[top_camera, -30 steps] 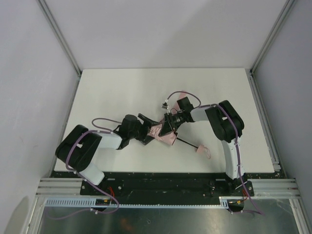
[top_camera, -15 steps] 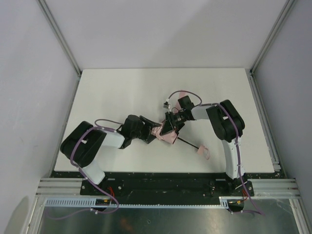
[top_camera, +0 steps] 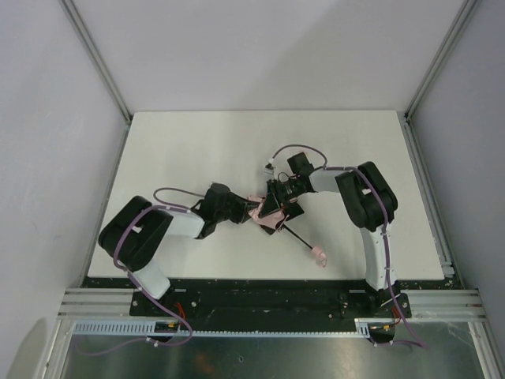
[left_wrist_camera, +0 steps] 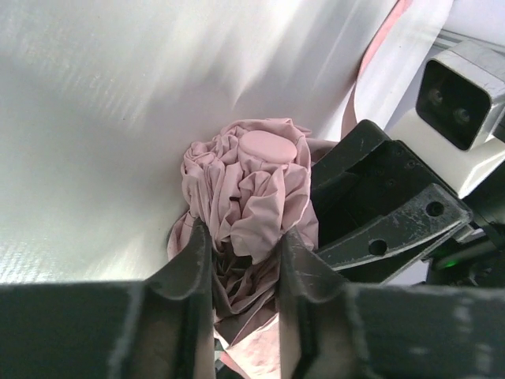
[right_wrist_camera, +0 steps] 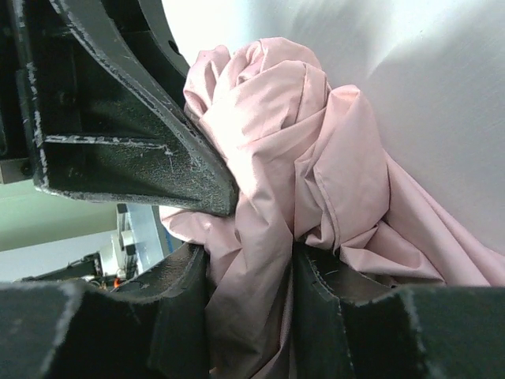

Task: Put away the umbrella

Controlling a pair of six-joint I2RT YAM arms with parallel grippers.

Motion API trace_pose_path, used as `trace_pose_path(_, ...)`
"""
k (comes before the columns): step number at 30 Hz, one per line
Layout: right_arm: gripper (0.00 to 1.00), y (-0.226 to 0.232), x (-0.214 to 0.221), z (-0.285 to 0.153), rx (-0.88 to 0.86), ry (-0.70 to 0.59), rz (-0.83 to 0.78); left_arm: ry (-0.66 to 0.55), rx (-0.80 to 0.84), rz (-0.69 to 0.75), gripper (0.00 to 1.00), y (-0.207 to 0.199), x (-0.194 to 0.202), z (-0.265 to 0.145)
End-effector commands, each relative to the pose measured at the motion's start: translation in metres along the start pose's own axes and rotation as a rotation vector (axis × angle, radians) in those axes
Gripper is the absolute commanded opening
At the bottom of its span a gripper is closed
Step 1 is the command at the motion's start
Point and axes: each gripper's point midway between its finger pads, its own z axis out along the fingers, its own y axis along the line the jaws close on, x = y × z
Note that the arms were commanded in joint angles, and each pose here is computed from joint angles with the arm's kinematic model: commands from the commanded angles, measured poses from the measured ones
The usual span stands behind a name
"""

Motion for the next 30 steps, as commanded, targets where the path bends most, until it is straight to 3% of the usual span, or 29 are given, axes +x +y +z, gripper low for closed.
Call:
trace_pose_path(1,0.25,-0.033,0.033,0.015,0.199,0.080,0.000,-0.149,-0.365,0.156,0.04,0.104,-0.026,-0.002)
trace_pose_path(9,0.69,0.005,-0.017,-0.031,0.414,-0.077,-0.162,-0.157,-0.377,0.186,0.00,0.103,-0.022,-0.004)
trace_pose_path(13,0.83,0.039,-0.034,-0.060,0.547,-0.162,-0.270,-0.166,-0.374,0.197,0.00,0.100,-0.022,-0.005)
trace_pose_path(21,0.88,0.066,-0.028,-0.057,0.890,-0.234,-0.538,-0.167,-0.375,0.198,0.00,0.100,-0.020,-0.006)
trace_pose_path(30,0.84,0.018,-0.003,-0.023,1.177,-0.189,-0.674,-0.160,-0.380,0.189,0.00,0.103,-0.019,-0.006)
